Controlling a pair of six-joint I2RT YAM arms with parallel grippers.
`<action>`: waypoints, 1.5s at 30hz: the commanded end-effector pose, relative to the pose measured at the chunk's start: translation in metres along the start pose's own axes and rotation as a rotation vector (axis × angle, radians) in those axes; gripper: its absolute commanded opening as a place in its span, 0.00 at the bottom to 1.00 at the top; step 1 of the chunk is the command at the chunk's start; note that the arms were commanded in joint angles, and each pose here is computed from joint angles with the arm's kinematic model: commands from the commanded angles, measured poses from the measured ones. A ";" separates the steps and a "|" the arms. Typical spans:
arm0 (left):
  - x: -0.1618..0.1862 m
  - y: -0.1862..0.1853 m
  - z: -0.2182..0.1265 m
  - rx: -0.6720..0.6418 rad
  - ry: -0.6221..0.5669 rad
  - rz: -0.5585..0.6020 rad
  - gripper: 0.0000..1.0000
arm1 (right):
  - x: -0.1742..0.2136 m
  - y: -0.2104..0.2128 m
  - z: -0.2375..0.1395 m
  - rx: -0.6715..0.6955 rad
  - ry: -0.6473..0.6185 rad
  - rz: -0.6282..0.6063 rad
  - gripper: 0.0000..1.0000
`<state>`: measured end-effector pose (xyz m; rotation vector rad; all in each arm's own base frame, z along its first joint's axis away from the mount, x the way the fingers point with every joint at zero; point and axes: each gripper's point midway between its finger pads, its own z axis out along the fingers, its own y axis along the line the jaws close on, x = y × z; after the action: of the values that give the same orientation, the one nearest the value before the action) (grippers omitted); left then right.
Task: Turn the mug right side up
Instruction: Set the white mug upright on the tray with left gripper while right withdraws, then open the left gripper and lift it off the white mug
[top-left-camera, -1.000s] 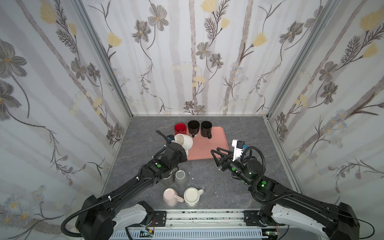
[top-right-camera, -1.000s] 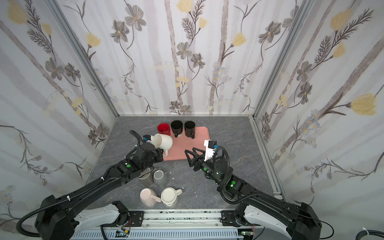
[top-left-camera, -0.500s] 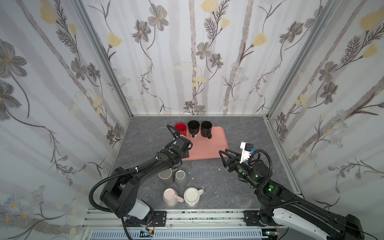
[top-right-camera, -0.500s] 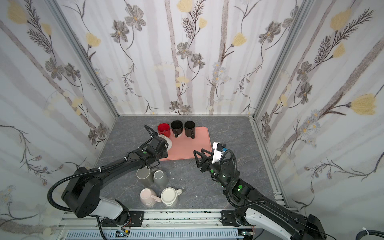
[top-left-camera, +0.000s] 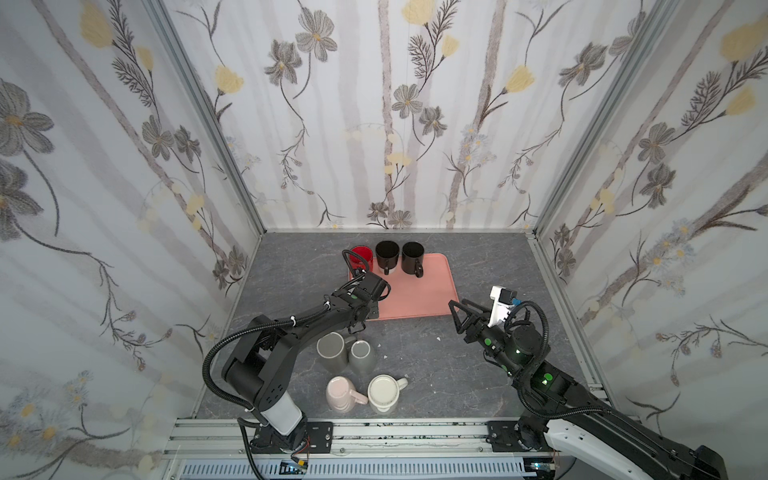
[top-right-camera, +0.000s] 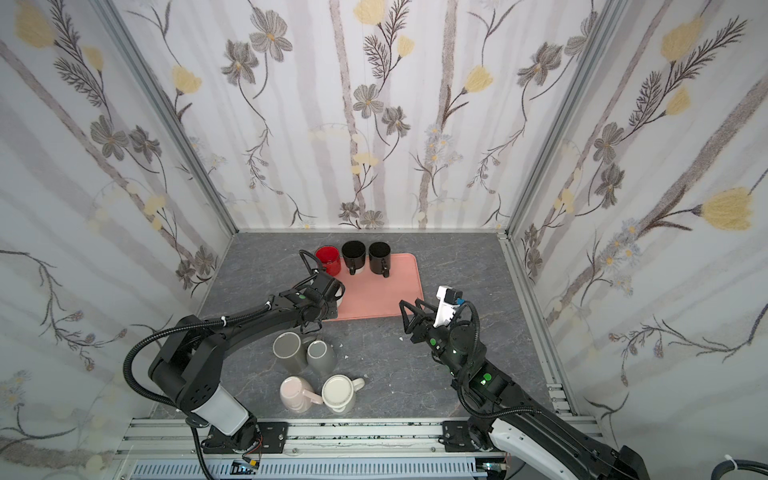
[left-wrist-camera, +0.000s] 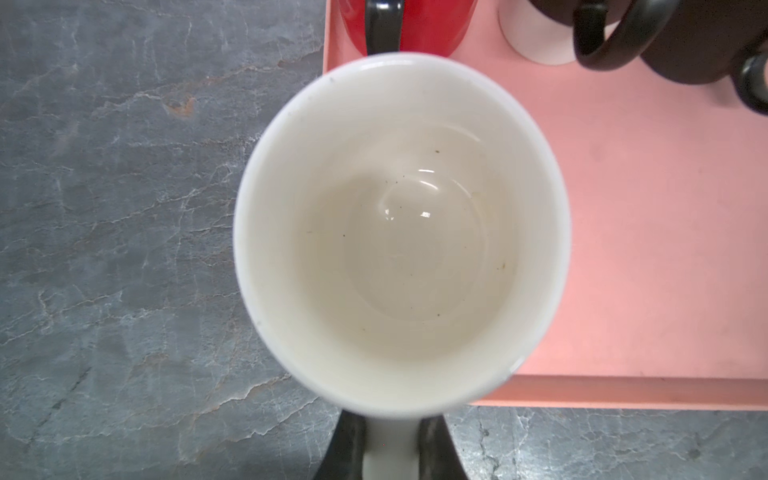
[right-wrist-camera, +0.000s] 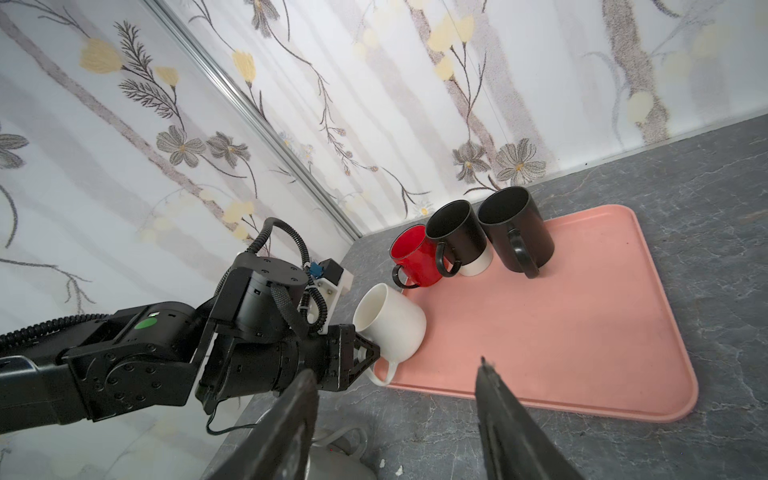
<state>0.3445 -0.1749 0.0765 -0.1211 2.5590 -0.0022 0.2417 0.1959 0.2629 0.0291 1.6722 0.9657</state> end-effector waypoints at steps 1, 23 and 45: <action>-0.012 0.001 -0.003 -0.021 -0.034 -0.006 0.00 | -0.001 0.003 0.000 -0.025 -0.001 0.005 0.61; -0.001 0.008 -0.003 -0.058 0.026 0.019 0.30 | 0.002 -0.016 -0.002 -0.006 -0.002 0.037 0.68; -0.078 -0.009 -0.160 0.447 -0.401 -0.254 1.00 | 0.113 0.039 0.018 -0.208 0.450 -0.204 0.76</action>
<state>0.3242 -0.1758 0.2360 -0.2269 2.1518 -0.4777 0.2133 0.2666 0.2034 -0.3536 1.9079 1.0643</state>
